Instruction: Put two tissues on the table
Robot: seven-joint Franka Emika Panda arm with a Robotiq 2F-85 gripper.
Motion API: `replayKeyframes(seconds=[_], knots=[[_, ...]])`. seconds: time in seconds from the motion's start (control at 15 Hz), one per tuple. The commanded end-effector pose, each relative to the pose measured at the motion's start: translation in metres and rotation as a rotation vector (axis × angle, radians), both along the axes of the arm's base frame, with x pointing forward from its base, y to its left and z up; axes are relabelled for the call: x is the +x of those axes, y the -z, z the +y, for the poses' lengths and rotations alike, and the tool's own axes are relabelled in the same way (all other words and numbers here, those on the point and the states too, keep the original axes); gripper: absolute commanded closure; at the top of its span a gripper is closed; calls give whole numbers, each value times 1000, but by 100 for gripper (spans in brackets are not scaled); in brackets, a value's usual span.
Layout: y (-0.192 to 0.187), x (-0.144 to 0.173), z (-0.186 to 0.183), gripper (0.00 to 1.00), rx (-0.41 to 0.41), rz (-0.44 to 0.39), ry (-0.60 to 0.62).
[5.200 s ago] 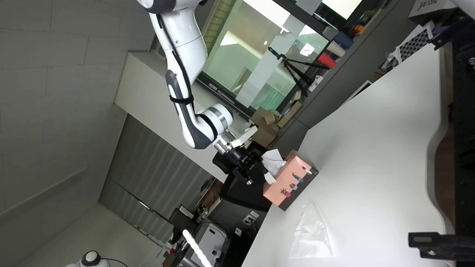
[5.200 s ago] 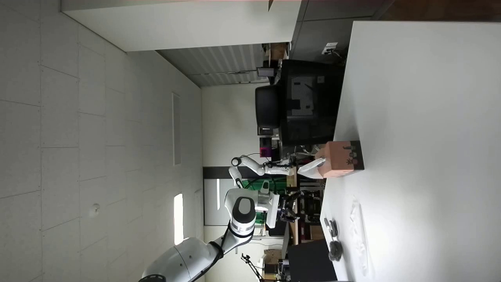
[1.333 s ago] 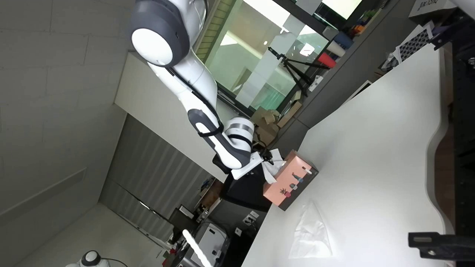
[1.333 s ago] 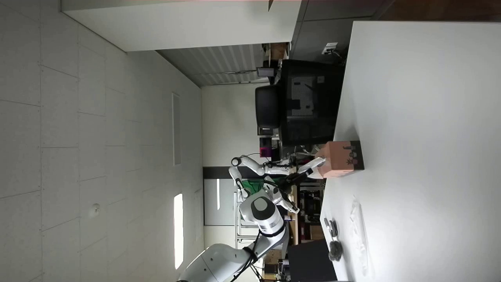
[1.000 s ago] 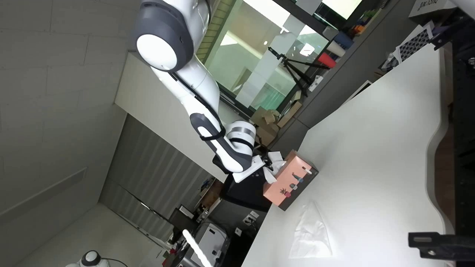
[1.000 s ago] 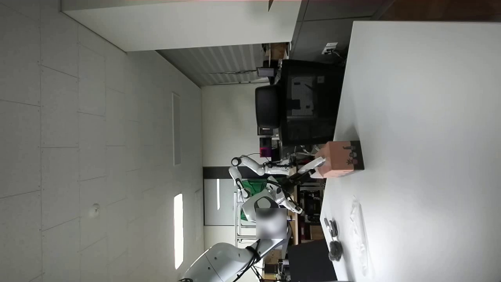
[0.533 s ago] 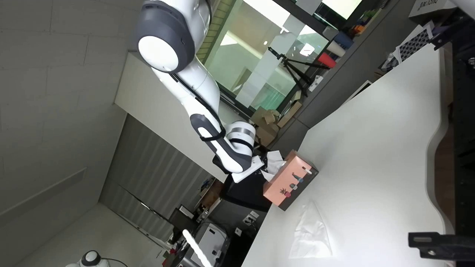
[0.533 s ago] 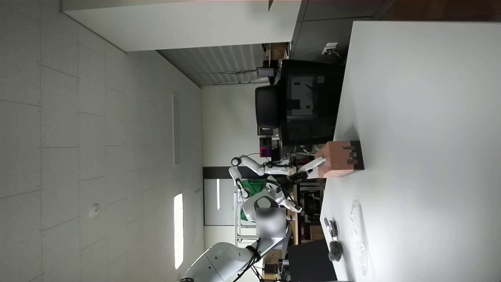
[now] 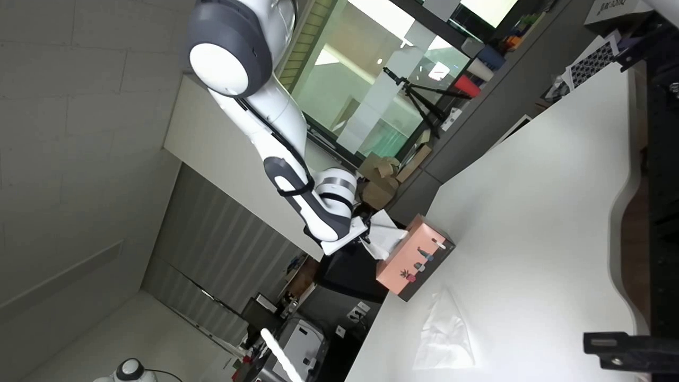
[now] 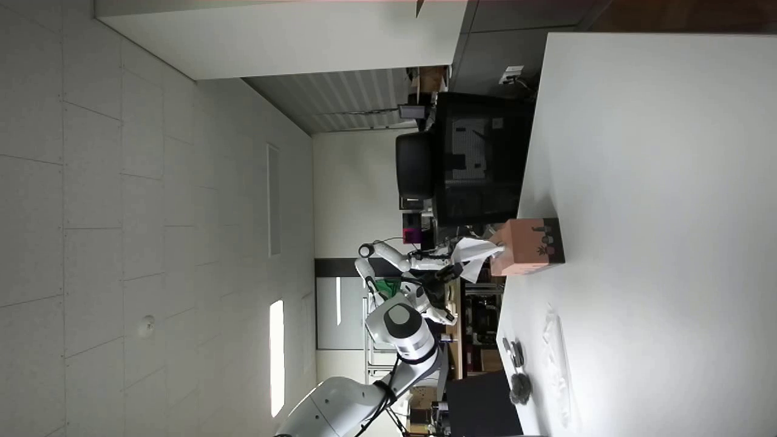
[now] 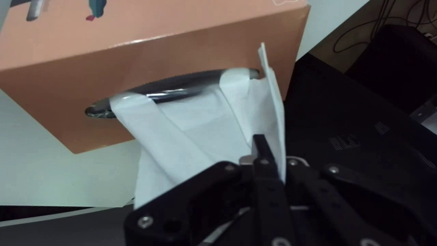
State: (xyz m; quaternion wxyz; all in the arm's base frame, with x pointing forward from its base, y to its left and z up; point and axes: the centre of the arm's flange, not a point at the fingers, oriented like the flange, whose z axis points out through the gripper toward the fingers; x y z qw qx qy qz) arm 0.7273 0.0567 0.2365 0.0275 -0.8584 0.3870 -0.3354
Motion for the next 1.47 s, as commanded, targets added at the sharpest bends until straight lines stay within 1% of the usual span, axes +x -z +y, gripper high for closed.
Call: replayKeyframes(seconds=[0.0,0.13,0.33,0.47,0.73,0.87,1.13,1.4], knots=[[-37,-9,6,100,-10,-31,-39],[-52,-12,12,100,-6,-33,-74],[-75,-18,23,100,7,-8,-155],[-91,-26,34,100,22,6,-227],[-123,-45,56,100,13,31,-373],[-135,-53,65,100,13,57,-439],[-147,-68,84,100,53,158,-631],[-143,-80,103,100,92,280,-794]])
